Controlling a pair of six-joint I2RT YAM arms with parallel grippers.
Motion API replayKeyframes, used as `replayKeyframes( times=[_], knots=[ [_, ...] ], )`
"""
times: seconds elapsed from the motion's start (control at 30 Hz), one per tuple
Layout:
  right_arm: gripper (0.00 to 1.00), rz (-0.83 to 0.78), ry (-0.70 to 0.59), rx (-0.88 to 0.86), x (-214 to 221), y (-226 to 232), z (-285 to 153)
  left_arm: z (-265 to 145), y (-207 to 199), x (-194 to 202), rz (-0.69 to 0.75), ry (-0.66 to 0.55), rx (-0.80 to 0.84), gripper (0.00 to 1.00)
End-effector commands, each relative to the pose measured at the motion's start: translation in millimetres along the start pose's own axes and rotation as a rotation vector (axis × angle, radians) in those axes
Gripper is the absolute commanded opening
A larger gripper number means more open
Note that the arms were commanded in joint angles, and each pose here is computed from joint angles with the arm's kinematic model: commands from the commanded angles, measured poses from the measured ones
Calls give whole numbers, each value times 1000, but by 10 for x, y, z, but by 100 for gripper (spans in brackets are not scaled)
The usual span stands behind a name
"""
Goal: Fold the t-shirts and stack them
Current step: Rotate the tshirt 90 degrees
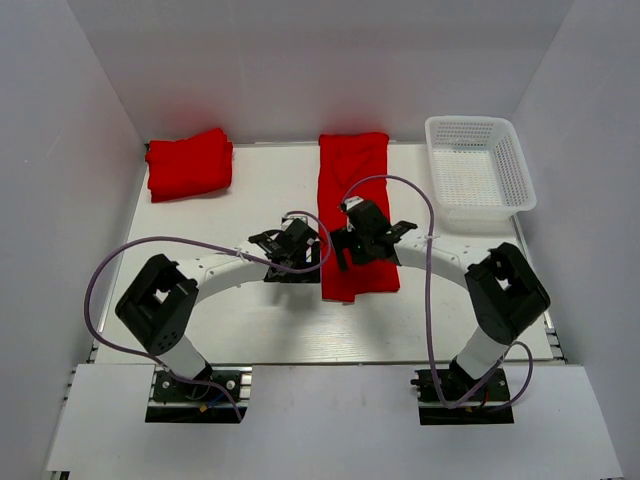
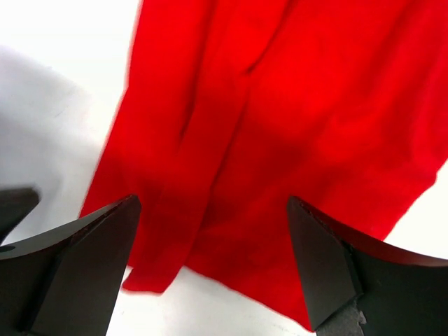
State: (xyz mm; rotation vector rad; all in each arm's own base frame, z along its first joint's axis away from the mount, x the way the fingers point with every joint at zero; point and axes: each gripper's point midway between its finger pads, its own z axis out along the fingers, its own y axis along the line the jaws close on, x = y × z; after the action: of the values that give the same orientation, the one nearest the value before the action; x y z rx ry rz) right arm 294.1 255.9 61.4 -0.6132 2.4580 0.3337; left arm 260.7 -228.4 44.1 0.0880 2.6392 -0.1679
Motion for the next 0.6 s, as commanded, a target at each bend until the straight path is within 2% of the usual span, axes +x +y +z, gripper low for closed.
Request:
replayKeyframes(
  times=[0.0,0.07,0.27,0.4,0.57],
  knots=[
    [90,26,-13,105,-116,-106,41,-27,-73,-94,-25,-37,40,100],
    [90,36,12,153,-43,-182,88,-76,-33,-59,-25,-37,40,100],
    [90,63,57,152,70,-161,197,-171,39,-56,-40,-66,37,100],
    [90,99,37,259,89,-356,121,-186,65,-54,-41,-74,32,100],
    [90,121,8,291,80,-433,7,-172,39,-56,-40,-67,37,100]
  ],
)
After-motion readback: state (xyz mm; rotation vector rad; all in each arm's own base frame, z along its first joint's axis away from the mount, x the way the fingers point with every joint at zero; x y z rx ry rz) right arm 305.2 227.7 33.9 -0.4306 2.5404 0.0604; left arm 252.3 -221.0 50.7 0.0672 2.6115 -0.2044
